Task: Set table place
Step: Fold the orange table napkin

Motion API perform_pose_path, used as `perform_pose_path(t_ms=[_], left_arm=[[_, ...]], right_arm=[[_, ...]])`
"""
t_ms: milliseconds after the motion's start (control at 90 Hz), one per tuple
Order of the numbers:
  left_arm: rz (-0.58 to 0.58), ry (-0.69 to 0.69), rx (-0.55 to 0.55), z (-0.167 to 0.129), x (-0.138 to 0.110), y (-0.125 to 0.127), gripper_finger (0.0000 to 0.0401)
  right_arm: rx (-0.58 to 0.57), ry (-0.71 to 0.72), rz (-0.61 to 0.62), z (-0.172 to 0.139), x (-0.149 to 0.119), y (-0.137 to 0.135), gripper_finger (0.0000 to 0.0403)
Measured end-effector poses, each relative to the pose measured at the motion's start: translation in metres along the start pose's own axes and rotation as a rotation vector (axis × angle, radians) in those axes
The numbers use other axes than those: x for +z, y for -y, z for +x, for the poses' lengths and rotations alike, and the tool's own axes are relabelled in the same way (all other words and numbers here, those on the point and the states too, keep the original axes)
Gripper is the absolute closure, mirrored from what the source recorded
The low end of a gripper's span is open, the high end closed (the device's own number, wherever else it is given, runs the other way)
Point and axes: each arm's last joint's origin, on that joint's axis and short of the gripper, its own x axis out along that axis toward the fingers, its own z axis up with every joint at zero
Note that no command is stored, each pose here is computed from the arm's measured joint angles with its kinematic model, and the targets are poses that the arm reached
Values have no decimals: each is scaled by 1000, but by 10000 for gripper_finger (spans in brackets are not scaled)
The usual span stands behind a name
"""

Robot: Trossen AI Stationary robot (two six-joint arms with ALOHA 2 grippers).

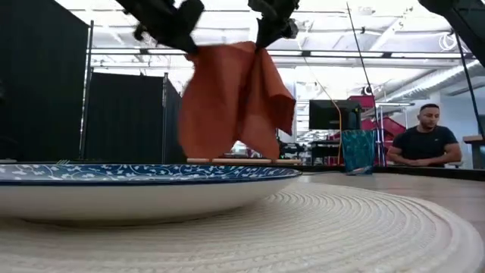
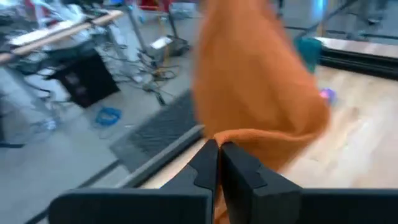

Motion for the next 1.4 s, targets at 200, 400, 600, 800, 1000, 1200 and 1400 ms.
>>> perform_pose_path(t_ms=[200, 400, 600, 800, 1000, 1200, 1400], left_arm=[[9, 8, 79, -16, 4, -23, 401], [26, 13, 81, -18, 5, -26, 401], [86, -5, 127, -20, 2, -30, 401], [141, -35, 193, -24, -3, -39, 401], [133, -57, 226, -15, 0, -52, 401], [213, -148, 263, 10, -11, -53, 401], [241, -192, 272, 24, -13, -61, 401]], right_arm=[[113, -28, 9, 0, -3, -5, 403], [223, -45, 51, 5, -4, -10, 403], [272, -133, 50, 17, -10, -17, 403], [303, -183, 14, 29, -13, -24, 403], [243, -140, -60, 39, -12, -5, 403], [101, -155, -239, 68, -11, 1, 403], [83, -176, -271, 75, -14, 11, 403]])
